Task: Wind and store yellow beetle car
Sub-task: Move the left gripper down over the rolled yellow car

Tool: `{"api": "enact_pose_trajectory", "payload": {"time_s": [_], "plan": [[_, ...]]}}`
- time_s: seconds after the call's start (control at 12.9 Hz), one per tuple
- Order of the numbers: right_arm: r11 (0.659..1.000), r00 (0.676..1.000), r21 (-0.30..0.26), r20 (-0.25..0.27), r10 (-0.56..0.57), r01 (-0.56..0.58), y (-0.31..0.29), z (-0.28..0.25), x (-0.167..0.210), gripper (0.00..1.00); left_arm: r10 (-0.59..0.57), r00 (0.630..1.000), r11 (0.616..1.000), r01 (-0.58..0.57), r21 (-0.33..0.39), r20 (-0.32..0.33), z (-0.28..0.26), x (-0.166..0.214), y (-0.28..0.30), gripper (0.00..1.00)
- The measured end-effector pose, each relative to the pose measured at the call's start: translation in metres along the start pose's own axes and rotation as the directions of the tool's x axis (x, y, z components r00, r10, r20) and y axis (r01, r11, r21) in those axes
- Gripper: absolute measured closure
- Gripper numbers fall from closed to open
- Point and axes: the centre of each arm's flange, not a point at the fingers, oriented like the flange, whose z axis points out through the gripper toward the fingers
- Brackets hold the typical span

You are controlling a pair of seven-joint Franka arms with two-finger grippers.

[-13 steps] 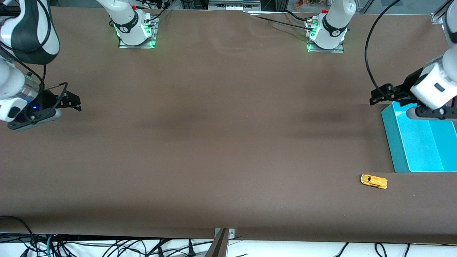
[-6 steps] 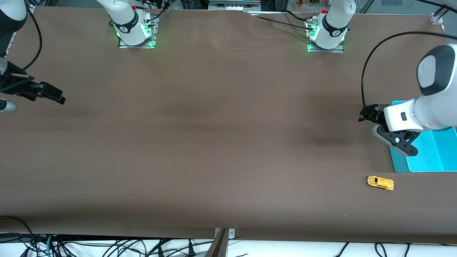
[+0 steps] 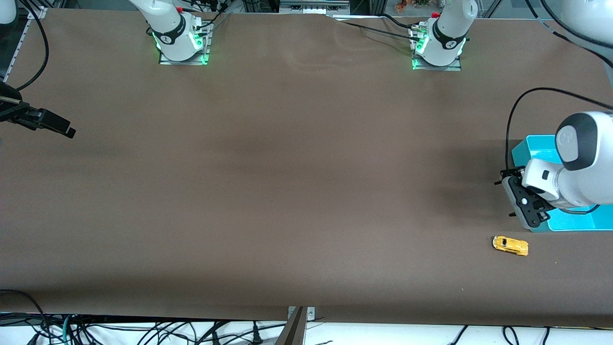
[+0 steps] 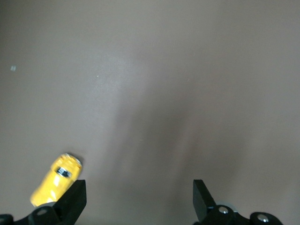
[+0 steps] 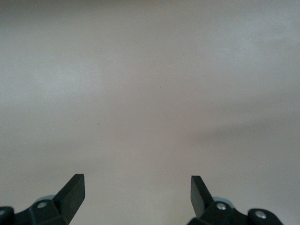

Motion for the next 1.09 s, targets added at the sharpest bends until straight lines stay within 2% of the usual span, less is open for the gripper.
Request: {"api": "enact_pose_trajectory", "payload": {"time_s": [0.23,0.39,0.47,0.62,0.93,1.09], "plan": [[1.000,1.000,-0.001,0.008,0.009,-0.009,-0.012,-0.004,-0.011,0.00,0.235,0.970,0.968,-0.239,0.069,0.068,0.041,-0.002,-0.022,0.00],[1.000,1.000,-0.003,-0.012,0.015,-0.015,-0.008,-0.012,-0.016,0.00,0.327,0.941,0.936,-0.335,0.105,0.090,0.059,-0.011,-0.033,0.00],[1.000,0.999,0.001,-0.038,0.023,-0.023,-0.003,-0.018,-0.016,0.00,0.335,0.937,0.931,-0.345,0.120,0.094,0.065,-0.022,-0.038,0.00],[1.000,0.999,0.000,-0.042,0.018,-0.018,-0.005,-0.019,-0.017,0.00,0.332,0.938,0.926,-0.344,0.152,0.101,0.073,-0.046,-0.047,0.00],[1.000,1.000,-0.018,0.011,-0.004,0.004,-0.012,-0.006,-0.023,0.00,0.320,0.942,0.928,-0.333,0.169,0.102,0.102,-0.062,-0.054,0.00],[0.998,0.998,-0.028,0.027,-0.055,0.055,-0.013,-0.004,-0.024,0.00,0.318,0.943,0.928,-0.331,0.169,0.100,0.119,-0.064,-0.056,0.00]]}}
